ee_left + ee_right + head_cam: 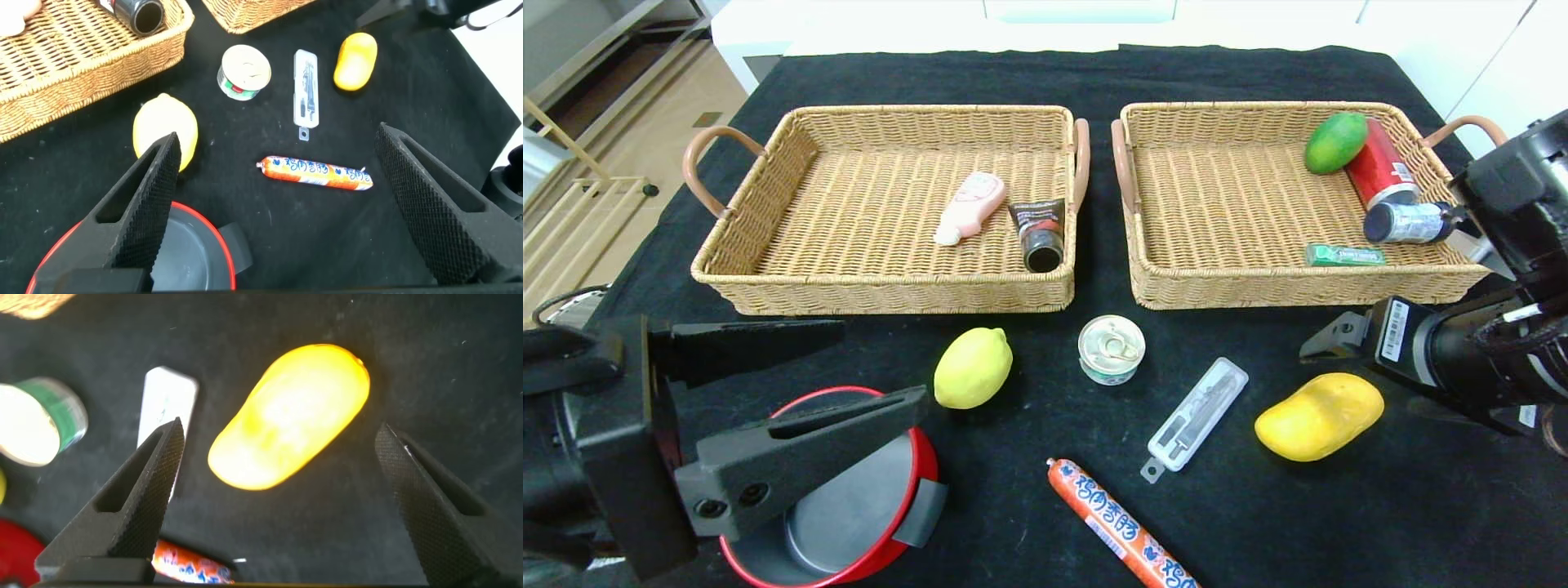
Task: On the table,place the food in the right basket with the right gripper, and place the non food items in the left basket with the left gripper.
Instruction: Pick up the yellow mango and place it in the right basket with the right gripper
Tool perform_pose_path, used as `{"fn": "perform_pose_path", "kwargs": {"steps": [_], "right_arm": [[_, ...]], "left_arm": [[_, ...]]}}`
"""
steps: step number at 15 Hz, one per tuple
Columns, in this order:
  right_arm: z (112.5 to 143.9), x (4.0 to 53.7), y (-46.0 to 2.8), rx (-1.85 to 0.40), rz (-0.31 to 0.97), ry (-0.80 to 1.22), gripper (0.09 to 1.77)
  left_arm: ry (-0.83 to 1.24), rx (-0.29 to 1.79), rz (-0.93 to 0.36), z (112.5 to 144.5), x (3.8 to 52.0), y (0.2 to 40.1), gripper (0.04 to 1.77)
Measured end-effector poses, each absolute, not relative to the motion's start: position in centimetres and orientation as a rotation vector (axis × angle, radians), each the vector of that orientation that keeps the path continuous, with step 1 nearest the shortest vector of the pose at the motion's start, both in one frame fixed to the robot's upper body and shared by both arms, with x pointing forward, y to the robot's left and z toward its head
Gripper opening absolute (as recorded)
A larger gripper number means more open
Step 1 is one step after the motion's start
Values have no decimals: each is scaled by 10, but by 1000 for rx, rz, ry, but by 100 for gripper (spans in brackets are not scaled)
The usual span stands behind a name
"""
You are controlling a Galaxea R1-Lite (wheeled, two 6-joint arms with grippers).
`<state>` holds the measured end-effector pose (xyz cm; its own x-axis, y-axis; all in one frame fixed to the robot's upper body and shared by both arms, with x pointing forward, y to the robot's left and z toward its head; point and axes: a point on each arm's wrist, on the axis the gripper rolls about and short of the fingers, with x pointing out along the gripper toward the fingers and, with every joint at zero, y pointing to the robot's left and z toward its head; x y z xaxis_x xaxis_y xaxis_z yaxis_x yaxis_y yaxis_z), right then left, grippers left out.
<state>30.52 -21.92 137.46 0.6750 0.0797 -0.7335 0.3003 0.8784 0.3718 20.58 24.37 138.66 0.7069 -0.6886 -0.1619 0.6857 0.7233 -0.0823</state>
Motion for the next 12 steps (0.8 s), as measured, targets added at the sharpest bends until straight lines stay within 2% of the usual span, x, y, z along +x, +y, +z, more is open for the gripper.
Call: {"fn": "perform_pose_path", "kwargs": {"steps": [4,12], "right_arm": [[1366,315,-220,521,-184,888,171],[1358,328,-221,606,-172,965,171]], "left_arm": [[187,-17,-764,1386,205,244,172],[182,-18,-764,1387,204,245,172]]}}
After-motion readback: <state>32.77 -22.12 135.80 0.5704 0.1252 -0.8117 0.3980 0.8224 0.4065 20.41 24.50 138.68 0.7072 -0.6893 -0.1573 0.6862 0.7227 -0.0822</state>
